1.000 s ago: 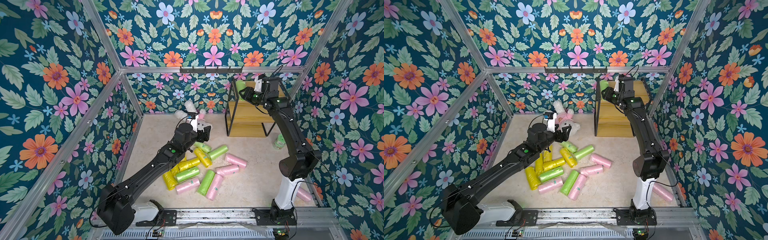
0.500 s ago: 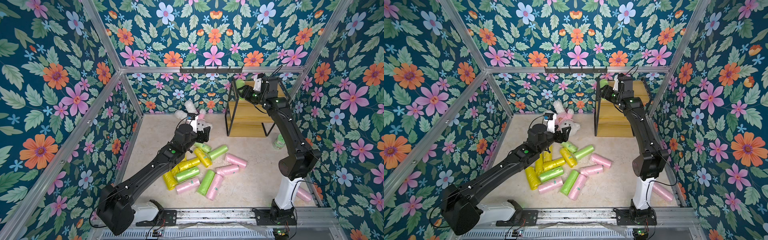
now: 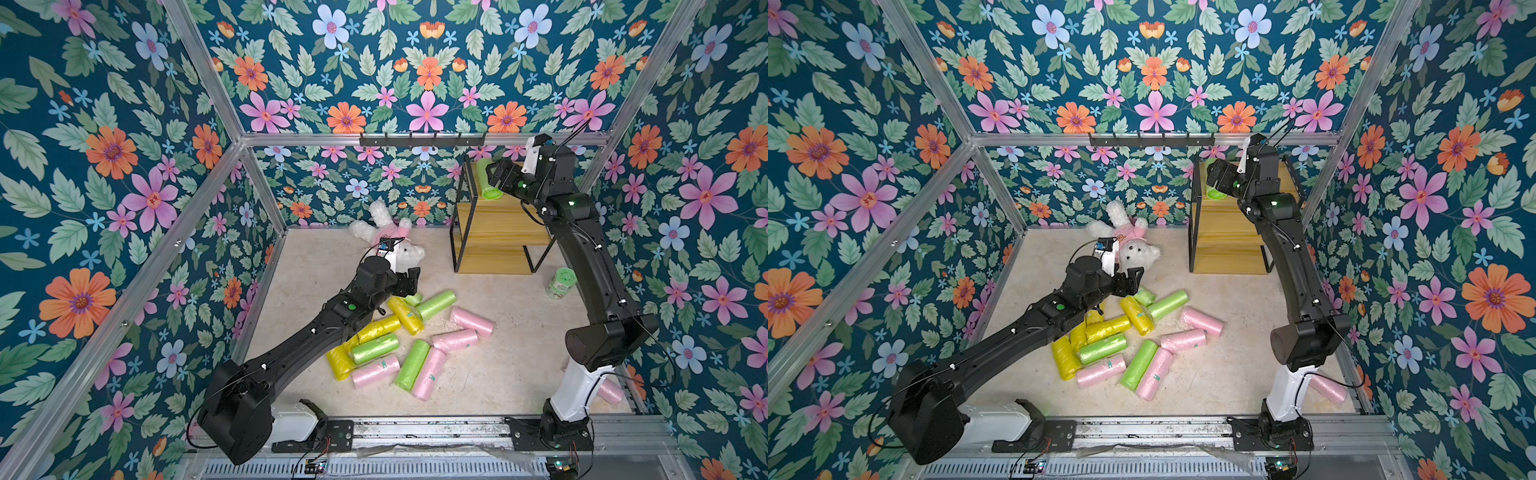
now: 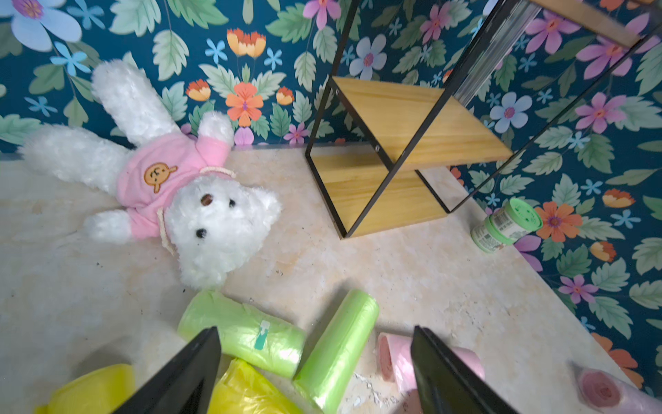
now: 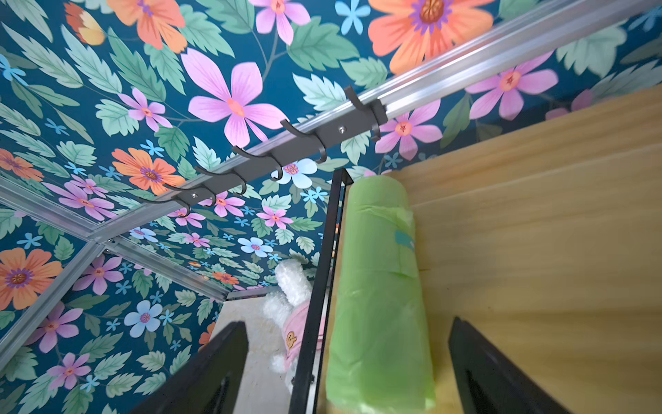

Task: Sort the rolls of trash bags by color and place them on the shelf
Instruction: Place the roll of trash bags on the shelf, then pick up the roll of trash bags from the center of the board.

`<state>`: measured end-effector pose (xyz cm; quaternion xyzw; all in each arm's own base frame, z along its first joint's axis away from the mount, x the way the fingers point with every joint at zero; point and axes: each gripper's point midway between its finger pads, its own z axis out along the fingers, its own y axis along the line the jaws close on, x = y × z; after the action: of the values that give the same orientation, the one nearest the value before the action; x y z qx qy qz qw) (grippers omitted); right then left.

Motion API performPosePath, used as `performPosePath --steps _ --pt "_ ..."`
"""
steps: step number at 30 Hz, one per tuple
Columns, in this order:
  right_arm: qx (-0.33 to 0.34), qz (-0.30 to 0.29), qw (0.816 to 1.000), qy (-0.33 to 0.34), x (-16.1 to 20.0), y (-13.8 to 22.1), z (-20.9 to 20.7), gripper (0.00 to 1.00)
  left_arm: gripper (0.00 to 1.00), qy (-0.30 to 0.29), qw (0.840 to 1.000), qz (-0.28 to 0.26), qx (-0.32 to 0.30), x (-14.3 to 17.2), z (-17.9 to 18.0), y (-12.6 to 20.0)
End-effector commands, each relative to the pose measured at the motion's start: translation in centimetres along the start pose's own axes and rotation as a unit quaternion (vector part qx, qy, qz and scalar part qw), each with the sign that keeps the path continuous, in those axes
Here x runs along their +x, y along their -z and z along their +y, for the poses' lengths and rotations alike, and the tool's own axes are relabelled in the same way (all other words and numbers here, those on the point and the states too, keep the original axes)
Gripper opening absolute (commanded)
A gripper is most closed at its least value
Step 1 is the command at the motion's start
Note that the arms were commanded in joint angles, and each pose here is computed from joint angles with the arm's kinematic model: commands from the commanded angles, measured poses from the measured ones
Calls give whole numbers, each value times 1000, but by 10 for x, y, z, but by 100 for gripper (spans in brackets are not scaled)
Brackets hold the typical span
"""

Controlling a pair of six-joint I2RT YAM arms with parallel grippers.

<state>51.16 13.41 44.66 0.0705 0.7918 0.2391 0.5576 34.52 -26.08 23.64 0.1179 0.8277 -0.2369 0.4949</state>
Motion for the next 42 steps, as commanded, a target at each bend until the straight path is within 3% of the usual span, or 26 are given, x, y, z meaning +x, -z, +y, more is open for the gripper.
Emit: performPosePath --steps 1,8,14,20,29,38,42 --pt "24 -12 999 32 -3 15 -7 93 88 -12 999 49 19 29 -3 -10" --pt "-3 -22 997 80 40 84 -3 92 80 -93 985 137 36 91 -7 -34" --pt "-23 6 997 71 106 117 -17 92 77 -234 953 184 61 125 -19 -51" --pt "-4 34 997 66 147 113 -41 92 73 -297 924 225 81 148 -19 -62" --pt "-14 52 997 53 169 100 -46 92 71 -310 914 238 111 161 -29 -79" --pt "-12 71 996 47 185 95 -52 92 75 -359 896 248 79 171 -16 -99" --pt "-8 82 996 45 195 92 -57 92 70 -381 886 253 82 180 -14 -104"
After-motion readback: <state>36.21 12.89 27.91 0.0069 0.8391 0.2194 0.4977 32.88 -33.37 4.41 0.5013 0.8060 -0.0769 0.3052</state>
